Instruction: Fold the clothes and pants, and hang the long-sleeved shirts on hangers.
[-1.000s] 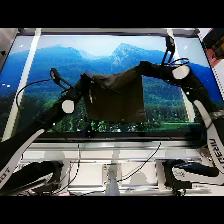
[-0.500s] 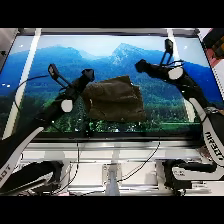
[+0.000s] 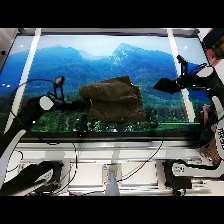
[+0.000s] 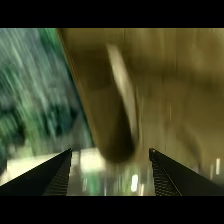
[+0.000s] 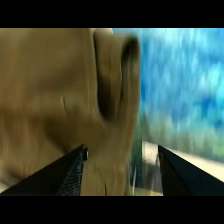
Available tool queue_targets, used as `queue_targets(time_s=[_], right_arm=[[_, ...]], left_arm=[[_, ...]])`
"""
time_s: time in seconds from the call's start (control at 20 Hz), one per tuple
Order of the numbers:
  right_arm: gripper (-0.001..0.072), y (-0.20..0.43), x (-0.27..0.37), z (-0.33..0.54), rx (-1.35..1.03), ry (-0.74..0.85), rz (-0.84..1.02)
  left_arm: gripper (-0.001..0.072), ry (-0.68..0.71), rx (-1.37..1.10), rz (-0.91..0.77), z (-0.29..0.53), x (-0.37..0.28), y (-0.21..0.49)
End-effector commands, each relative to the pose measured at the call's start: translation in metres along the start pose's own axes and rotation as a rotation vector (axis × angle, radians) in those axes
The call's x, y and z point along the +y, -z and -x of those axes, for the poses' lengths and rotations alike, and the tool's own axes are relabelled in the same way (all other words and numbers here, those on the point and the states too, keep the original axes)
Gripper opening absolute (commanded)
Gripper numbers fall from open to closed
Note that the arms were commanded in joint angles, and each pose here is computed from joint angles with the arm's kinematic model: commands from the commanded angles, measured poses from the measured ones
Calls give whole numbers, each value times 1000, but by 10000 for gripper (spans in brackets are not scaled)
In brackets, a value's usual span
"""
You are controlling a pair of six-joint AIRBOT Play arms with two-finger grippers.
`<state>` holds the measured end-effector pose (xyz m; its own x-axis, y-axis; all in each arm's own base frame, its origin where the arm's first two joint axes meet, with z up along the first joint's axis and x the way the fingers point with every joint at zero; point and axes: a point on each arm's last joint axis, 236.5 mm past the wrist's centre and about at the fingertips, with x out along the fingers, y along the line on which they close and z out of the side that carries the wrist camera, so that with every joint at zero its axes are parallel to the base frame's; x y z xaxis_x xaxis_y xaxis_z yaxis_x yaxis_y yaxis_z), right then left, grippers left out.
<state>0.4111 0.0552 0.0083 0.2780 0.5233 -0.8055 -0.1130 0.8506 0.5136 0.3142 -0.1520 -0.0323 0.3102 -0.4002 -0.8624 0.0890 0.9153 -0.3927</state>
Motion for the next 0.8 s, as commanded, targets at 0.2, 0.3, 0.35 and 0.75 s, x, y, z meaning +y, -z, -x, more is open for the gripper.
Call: queue_targets(time_s=[0.2,0.3,0.35,0.75], right_arm=[[491,35,0,10,135,-51,41],[491,34,0,10,135,-50,44],[491,35,0,10,135,-50,44],[489,29,1,10,112,-55,33]], left_arm=[[584,71,-46,-120,-36,-25,26],[583,59,-127,-130,-44,-28,9],[583,53,-162,-133,-48,-28,1],[166,84,-195,55,-73,-29,-9]])
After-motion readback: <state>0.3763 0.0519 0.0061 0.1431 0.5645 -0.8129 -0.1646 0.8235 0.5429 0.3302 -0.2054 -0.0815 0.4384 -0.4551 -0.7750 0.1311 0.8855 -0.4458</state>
